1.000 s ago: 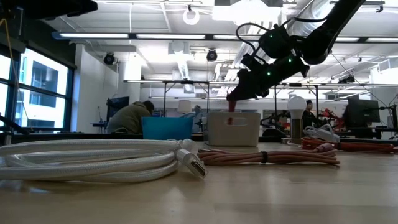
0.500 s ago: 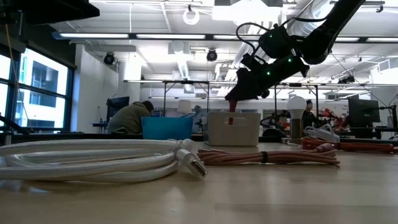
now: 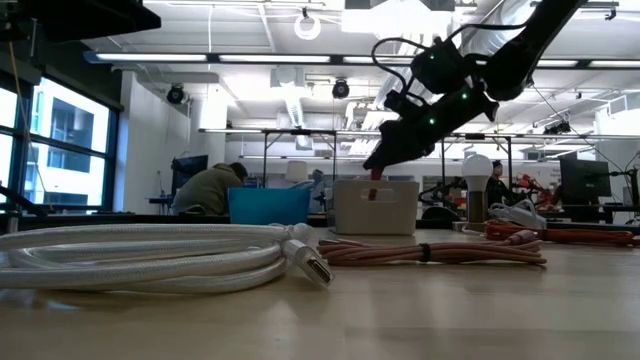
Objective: Pick & Place USB Port
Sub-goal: Put the left orange charger cable into the gray bin
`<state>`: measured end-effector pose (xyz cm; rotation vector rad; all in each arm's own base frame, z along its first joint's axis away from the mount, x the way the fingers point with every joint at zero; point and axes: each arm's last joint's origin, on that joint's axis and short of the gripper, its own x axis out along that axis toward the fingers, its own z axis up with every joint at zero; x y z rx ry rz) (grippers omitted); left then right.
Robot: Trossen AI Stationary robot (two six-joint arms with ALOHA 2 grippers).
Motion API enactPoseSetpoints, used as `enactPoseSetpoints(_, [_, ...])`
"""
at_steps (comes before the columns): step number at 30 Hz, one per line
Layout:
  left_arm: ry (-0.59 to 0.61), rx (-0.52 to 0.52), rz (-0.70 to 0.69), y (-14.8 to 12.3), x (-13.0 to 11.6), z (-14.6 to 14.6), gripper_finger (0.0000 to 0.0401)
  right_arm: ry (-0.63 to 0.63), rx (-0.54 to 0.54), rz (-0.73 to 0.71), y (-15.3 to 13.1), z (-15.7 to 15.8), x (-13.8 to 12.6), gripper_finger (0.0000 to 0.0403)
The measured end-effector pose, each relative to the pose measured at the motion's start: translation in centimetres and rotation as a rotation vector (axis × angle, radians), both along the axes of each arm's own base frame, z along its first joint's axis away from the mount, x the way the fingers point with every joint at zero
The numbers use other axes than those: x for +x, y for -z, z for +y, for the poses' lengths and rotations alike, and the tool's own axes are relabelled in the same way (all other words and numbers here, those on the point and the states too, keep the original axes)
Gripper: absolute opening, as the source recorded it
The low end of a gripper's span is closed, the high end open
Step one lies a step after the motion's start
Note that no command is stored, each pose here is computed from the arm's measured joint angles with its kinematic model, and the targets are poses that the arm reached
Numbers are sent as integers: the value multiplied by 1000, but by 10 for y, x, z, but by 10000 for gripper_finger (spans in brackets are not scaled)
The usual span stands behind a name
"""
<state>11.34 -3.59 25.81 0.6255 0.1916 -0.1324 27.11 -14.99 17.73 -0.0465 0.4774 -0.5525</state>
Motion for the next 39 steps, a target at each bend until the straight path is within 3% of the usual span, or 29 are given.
enactPoseSetpoints(22, [-25, 6, 33, 4, 5, -1, 175, -137, -32, 234, 14, 43, 9, 252])
enactPoseSetpoints(31, [-75, 18, 29, 4, 6, 0, 175, -79, -203, 394, 2, 62, 6, 252])
enactPoseSetpoints(39, [-103, 27, 31, 4, 6, 0, 175, -25, -290, 386, -28, 69, 13, 222])
